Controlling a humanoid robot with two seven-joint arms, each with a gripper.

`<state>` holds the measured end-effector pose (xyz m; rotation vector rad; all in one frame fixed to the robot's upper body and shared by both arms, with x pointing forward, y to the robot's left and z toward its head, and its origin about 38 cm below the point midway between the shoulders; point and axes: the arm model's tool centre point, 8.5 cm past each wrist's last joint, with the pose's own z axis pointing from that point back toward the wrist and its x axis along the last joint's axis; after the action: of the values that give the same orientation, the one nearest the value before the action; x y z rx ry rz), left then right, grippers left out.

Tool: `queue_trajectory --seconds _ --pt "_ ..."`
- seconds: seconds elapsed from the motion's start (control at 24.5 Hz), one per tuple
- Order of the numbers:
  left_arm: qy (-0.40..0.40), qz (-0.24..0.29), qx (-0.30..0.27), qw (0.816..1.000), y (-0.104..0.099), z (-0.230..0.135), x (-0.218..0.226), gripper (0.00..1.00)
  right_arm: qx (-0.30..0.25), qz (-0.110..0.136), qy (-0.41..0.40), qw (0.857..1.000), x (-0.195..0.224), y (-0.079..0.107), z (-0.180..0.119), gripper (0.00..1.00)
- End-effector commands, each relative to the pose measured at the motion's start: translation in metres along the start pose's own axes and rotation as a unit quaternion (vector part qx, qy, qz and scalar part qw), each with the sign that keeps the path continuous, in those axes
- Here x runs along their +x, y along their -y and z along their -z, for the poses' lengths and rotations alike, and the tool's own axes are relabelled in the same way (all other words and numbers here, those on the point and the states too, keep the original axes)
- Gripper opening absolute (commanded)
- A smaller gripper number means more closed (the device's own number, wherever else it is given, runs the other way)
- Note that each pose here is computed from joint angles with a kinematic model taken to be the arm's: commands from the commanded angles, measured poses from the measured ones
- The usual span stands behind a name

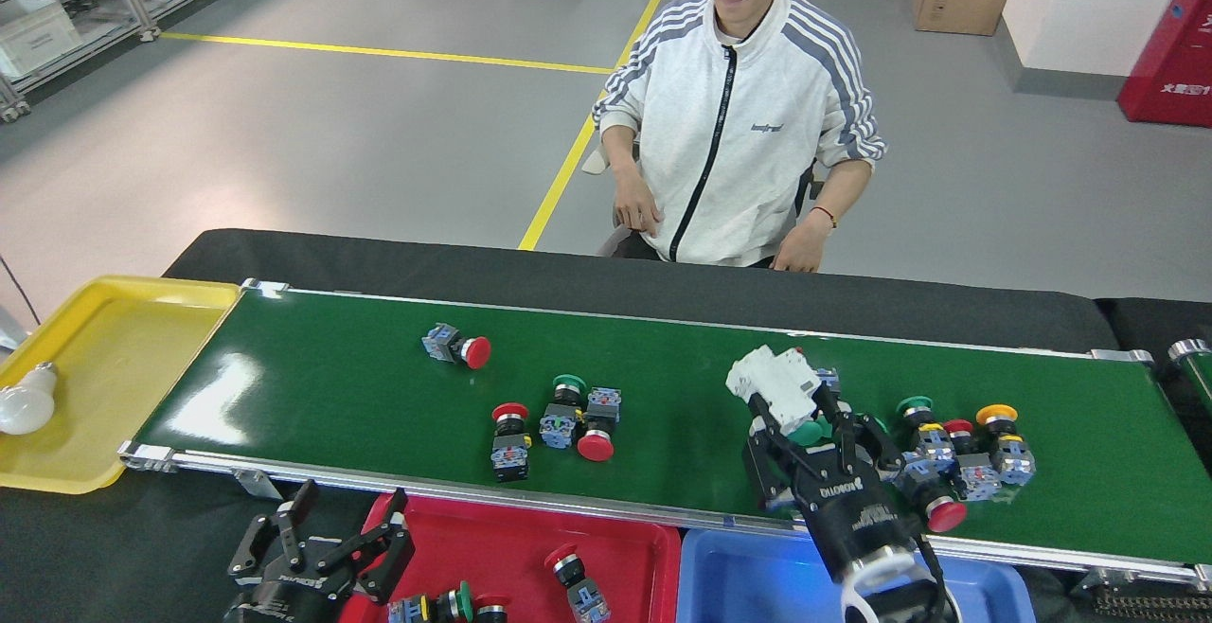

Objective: Pick switch part from conveyor to tray
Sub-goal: 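Lift the white block with the right gripper and lower it into the blue bin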

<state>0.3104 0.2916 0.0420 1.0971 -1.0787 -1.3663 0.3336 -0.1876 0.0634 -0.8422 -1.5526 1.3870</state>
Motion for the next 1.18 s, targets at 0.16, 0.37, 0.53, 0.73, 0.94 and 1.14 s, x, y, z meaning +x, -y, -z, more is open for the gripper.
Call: queue_trajectory --seconds 0.16,0.37,0.53,0.73,0.94,1.14 --pt "0.002 -0.001 0.008 1.000 -0.003 -0.009 0.008 1.00 -0.010 0.013 0.121 0.993 -0.005 -0.010 -0.063 0.37" --pt "0.007 -0.005 0.019 1.000 -0.014 0.009 0.032 1.00 -0.005 0.017 0.111 0.994 -0.021 -0.013 -0.075 1.00" --pt "0.010 0.002 0.017 1.000 -0.016 0.030 0.040 1.00 -0.023 0.026 -0.008 0.999 -0.040 -0.013 -0.070 1.00" --pt "0.006 -0.001 0.016 1.000 -0.021 0.058 0.038 1.00 -0.030 0.020 -0.217 0.976 -0.053 -0.015 -0.063 0.99" --pt "0.002 -0.002 0.003 1.000 -0.021 0.086 0.031 0.99 -0.007 0.007 -0.210 0.978 -0.018 -0.028 -0.051 0.99" --pt "-0.005 0.044 -0.029 0.999 -0.010 0.100 0.001 0.66 -0.021 -0.016 -0.167 0.986 -0.004 -0.006 -0.012 0.99"
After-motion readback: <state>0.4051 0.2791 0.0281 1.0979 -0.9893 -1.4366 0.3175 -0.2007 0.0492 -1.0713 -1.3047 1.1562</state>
